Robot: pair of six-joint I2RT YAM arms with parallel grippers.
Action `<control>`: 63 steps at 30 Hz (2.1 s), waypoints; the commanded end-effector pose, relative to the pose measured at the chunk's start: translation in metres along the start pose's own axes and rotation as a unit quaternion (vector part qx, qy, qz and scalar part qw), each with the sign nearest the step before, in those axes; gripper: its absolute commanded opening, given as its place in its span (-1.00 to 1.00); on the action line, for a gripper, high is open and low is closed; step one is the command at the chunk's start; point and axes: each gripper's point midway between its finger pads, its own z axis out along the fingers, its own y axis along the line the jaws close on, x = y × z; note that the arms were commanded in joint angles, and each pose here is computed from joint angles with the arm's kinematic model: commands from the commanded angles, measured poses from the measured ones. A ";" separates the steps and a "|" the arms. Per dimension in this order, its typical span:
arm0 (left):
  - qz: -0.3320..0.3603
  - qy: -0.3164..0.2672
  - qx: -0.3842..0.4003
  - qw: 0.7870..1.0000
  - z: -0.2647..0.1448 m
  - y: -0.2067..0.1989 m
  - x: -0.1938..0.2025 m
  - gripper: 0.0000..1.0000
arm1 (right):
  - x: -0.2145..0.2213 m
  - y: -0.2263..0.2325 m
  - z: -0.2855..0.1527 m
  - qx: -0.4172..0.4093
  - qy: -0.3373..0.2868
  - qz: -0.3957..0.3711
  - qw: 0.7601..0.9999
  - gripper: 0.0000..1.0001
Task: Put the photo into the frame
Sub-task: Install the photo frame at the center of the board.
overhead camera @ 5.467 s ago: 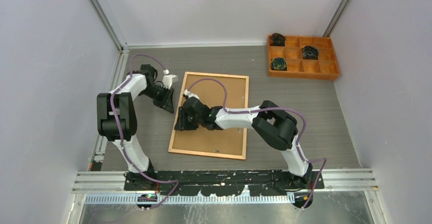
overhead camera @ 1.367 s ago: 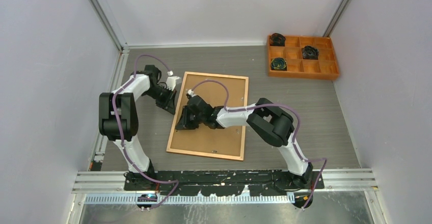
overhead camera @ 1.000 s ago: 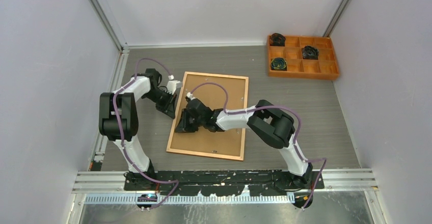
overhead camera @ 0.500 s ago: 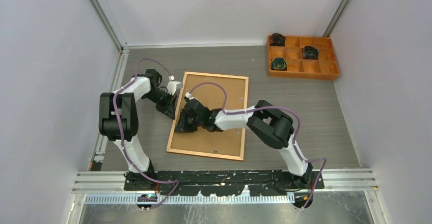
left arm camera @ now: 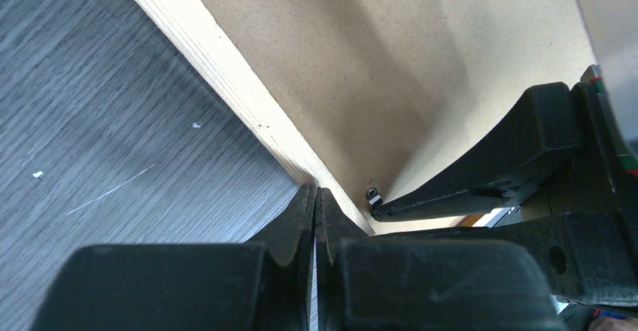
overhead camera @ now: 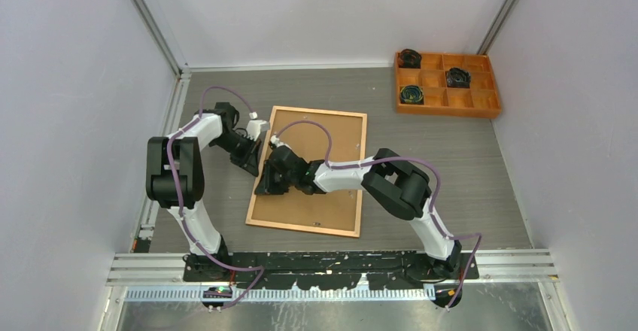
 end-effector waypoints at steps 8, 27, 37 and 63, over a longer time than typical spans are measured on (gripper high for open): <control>0.008 0.005 0.012 1.000 0.005 -0.003 0.002 -0.98 | -0.009 -0.012 0.007 0.023 -0.016 -0.017 0.999 -0.55; 0.007 0.003 0.007 1.000 0.000 -0.003 -0.001 -0.99 | -0.010 0.018 -0.027 -0.046 -0.014 -0.034 0.998 -0.37; 0.006 0.003 0.009 1.000 0.002 -0.002 -0.001 -0.99 | -0.014 -0.005 -0.015 0.005 -0.026 -0.049 0.998 -0.37; 0.010 0.002 0.007 1.000 0.002 -0.001 -0.001 -0.99 | -0.002 -0.011 0.008 0.015 -0.007 -0.041 0.999 -0.41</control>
